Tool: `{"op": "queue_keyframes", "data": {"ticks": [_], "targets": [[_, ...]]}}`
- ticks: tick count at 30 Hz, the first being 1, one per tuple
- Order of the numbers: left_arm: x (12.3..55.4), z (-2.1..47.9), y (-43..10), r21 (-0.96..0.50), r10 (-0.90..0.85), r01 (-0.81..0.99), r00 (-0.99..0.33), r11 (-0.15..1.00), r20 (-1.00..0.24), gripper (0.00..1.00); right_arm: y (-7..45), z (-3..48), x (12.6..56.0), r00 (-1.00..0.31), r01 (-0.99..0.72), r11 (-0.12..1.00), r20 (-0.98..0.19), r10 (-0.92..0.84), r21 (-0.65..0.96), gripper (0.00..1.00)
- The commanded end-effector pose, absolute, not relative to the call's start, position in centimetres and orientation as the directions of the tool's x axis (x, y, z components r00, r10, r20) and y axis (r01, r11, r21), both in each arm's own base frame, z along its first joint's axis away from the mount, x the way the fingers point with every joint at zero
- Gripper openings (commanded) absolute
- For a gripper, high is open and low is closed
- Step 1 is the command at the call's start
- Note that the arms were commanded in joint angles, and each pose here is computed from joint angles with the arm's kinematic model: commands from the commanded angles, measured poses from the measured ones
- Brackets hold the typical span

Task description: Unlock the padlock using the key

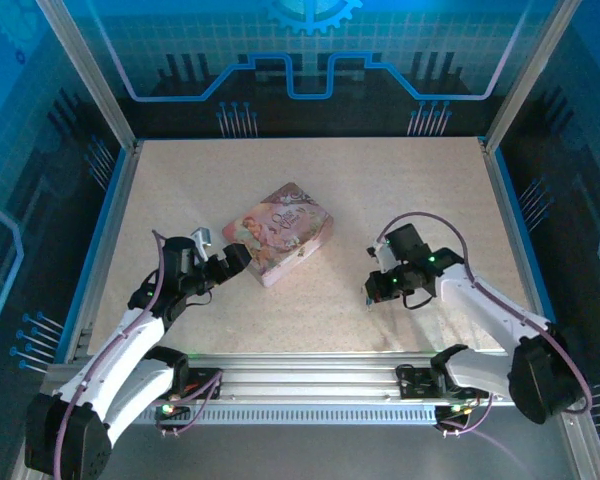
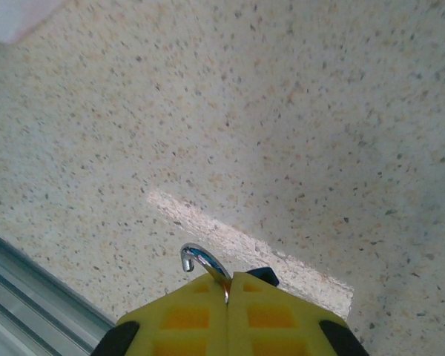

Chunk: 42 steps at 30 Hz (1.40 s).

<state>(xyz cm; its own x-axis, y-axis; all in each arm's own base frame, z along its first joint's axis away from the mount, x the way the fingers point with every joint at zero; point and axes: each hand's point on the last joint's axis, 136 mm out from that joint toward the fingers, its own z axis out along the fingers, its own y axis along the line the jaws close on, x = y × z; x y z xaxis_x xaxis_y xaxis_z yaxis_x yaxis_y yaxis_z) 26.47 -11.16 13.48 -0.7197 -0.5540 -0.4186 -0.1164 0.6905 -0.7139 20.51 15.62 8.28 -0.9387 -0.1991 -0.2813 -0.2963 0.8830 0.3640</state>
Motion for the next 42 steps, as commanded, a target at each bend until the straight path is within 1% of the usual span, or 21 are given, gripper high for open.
{"op": "queue_keyframes", "data": {"ticks": [1,11,15,17,22,26,34,38,42], "targets": [[25.9,13.0,-11.1,-0.714,-0.547,-0.119,-0.731,0.690,-0.407,0.99,16.2,8.4,21.0,-0.939,-0.308,0.869,-0.273,-0.211,0.387,0.05],[26.0,12.3,-10.9,-0.706,-0.549,-0.130,-0.730,0.696,-0.407,0.99,17.3,5.4,21.7,-0.956,-0.285,0.862,-0.190,-0.224,0.419,0.05],[26.1,11.9,-10.9,-0.705,-0.548,-0.132,-0.732,0.697,-0.405,0.99,18.0,4.5,21.8,-0.958,-0.284,0.850,-0.161,-0.237,0.443,0.07],[26.2,11.7,-10.9,-0.706,-0.548,-0.133,-0.734,0.695,-0.402,0.99,18.1,4.1,21.8,-0.960,-0.281,0.850,-0.148,-0.240,0.445,0.09],[26.3,11.7,-11.0,-0.708,-0.547,-0.135,-0.737,0.694,-0.396,0.99,18.1,3.8,21.9,-0.959,-0.284,0.850,-0.149,-0.242,0.444,0.23],[26.3,12.0,-10.9,-0.712,-0.554,-0.137,-0.733,0.688,-0.394,0.99,17.7,4.6,22.1,-0.954,-0.294,0.857,-0.190,-0.233,0.423,0.29],[26.5,13.6,-10.4,-0.716,-0.571,-0.141,-0.715,0.683,-0.403,0.99,16.4,8.5,23.1,-0.906,-0.339,0.869,-0.375,-0.198,0.360,0.39],[26.8,14.8,-9.6,-0.700,-0.579,-0.146,-0.690,0.699,-0.435,0.99,15.3,10.6,23.9,-0.864,-0.354,0.882,-0.469,-0.182,0.310,0.44],[27.1,16.6,-8.6,-0.679,-0.586,-0.146,-0.651,0.720,-0.481,0.99,14.0,12.5,24.8,-0.819,-0.356,0.897,-0.550,-0.165,0.261,0.47]]}}
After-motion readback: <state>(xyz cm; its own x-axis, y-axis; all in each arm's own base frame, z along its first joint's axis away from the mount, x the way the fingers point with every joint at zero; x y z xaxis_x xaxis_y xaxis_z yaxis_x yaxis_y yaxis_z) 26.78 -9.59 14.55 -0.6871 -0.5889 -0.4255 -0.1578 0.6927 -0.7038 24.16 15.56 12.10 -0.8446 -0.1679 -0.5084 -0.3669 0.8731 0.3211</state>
